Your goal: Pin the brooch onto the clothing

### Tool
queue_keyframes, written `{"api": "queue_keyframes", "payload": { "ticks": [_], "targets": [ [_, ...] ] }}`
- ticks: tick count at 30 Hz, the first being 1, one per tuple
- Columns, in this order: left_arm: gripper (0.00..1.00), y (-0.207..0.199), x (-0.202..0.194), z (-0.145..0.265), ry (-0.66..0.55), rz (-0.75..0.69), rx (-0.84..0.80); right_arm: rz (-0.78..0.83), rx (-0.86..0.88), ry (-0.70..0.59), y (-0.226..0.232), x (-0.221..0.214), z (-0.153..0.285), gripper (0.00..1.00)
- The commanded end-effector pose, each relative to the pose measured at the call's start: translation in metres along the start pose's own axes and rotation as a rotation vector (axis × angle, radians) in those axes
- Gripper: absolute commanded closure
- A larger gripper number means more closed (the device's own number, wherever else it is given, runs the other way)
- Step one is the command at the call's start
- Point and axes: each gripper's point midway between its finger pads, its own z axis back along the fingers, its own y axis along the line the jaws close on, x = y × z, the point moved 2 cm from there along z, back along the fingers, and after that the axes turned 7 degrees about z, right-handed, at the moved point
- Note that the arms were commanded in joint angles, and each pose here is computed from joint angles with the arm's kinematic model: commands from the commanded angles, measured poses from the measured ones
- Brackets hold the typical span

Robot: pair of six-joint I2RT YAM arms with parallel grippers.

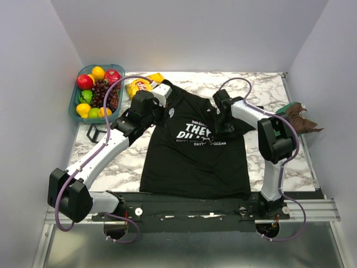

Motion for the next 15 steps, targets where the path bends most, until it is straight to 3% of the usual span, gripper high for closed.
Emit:
{"api": "queue_keyframes", "payload": {
  "ticks": [1,4,11,15],
  "targets": [
    [1.00,-0.009,0.006,0.007,-0.032,0.012,-0.050,-0.011,-0.001,0.044,0.013,-0.042,-0.010,0.60],
    [1.00,-0.012,0.006,0.008,-0.034,0.015,-0.064,-0.030,0.004,-0.008,0.016,-0.037,-0.008,0.64],
    [1.00,-0.009,0.003,0.005,-0.021,0.017,-0.050,-0.078,-0.049,-0.141,0.012,0.016,0.000,0.99],
    [1.00,-0.006,0.000,0.001,-0.011,0.016,-0.035,-0.119,-0.036,-0.231,0.011,0.049,0.018,0.99]
  ]
}}
